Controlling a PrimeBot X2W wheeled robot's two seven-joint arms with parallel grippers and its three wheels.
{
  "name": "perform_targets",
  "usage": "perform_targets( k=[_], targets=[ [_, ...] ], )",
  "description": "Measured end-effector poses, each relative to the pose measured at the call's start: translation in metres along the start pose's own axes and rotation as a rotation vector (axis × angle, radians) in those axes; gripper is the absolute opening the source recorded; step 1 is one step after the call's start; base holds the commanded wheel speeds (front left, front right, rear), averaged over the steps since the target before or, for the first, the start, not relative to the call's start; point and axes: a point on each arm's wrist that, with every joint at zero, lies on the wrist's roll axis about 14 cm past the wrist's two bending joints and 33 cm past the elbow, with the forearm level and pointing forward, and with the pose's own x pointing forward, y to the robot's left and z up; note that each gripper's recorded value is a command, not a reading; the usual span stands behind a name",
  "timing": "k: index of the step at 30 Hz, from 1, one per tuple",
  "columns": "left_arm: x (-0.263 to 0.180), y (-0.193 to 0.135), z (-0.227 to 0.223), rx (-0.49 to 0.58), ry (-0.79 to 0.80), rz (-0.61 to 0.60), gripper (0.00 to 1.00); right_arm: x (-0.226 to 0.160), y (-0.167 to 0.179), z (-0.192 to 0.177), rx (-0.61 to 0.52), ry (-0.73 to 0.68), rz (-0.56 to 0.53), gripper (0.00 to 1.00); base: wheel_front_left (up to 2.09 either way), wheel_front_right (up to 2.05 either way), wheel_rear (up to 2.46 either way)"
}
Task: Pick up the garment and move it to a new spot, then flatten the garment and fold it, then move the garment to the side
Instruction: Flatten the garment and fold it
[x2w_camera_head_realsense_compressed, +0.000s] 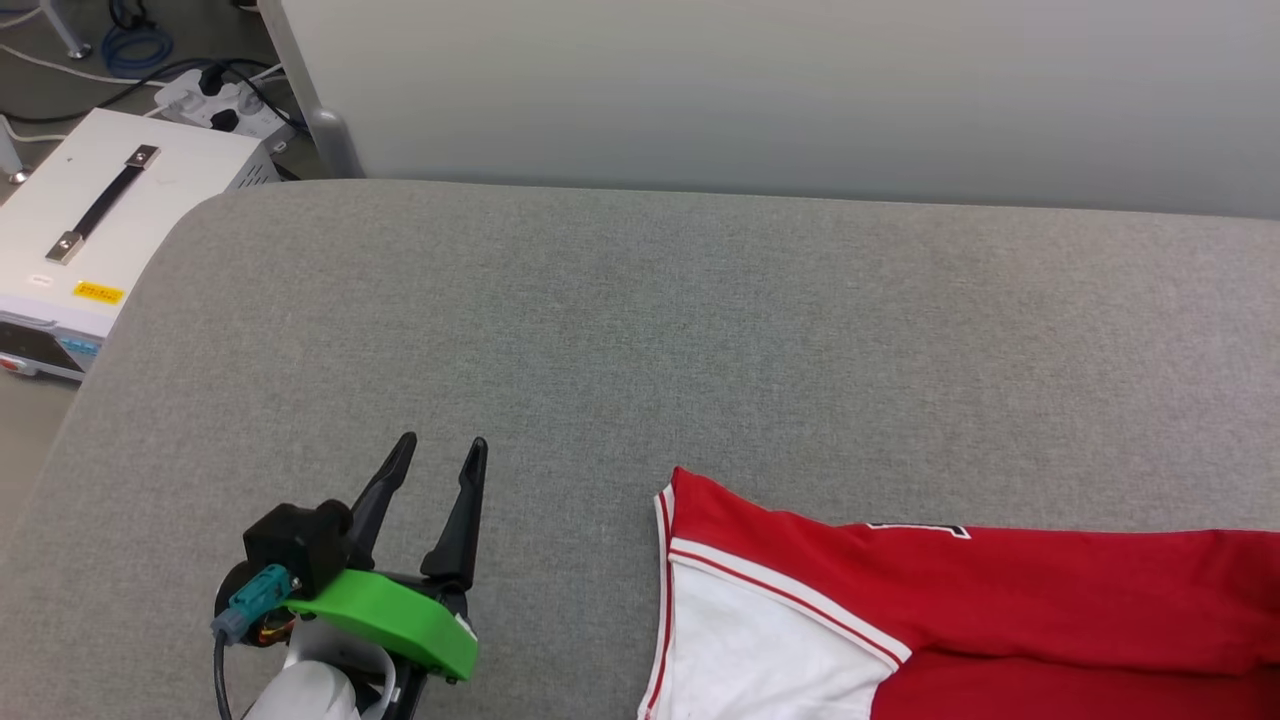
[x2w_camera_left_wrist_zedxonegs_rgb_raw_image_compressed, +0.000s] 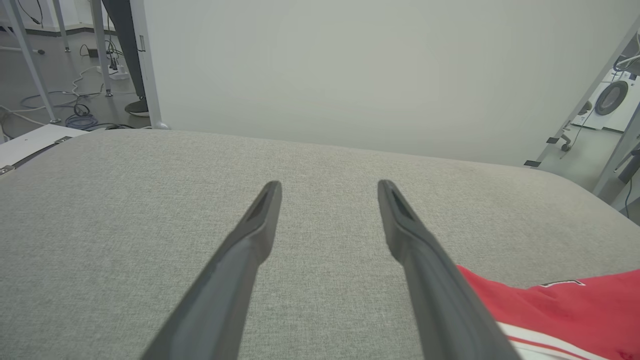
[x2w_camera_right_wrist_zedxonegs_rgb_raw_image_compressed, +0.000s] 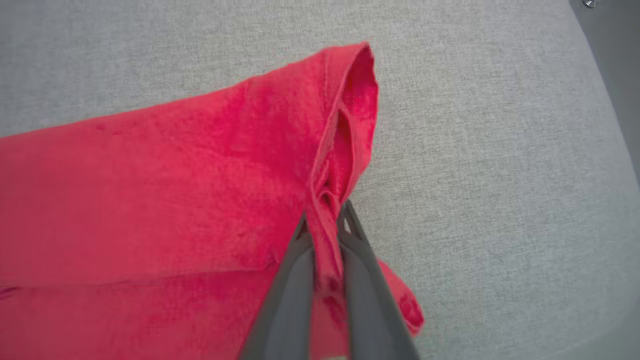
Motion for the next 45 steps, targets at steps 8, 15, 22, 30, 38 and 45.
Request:
perform_targets(
  k=[8, 15, 22, 30, 38, 45],
  targets=[
    [-0.013, -0.002, -0.001, -0.007, 0.000, 0.004, 1.00, -0.018, 0.031, 0.003, 0.004, -0.035, 0.090, 0.00, 0.00, 0.00, 0.00],
    [-0.021, -0.004, 0.006, -0.006, -0.024, 0.002, 1.00, -0.040, 0.077, 0.008, -0.004, -0.061, 0.221, 0.00, 0.00, 0.00, 0.00],
    [-0.029, -0.002, 0.010, -0.012, -0.040, 0.018, 1.00, -0.059, 0.146, 0.009, -0.002, -0.051, 0.403, 0.00, 0.00, 0.00, 0.00],
    [-0.033, 0.006, 0.009, -0.015, -0.039, 0.044, 1.00, -0.082, 0.229, 0.005, -0.001, -0.032, 0.625, 0.00, 0.00, 0.00, 0.00],
    [-0.036, 0.011, 0.007, -0.015, -0.030, 0.061, 1.00, -0.094, 0.297, 0.006, -0.065, -0.034, 0.811, 0.00, 0.00, 0.00, 0.00],
    [-0.039, 0.015, 0.004, -0.017, -0.020, 0.077, 1.00, -0.080, 0.325, -0.022, -0.123, 0.045, 0.852, 0.00, 0.00, 0.00, 0.00]
  ],
)
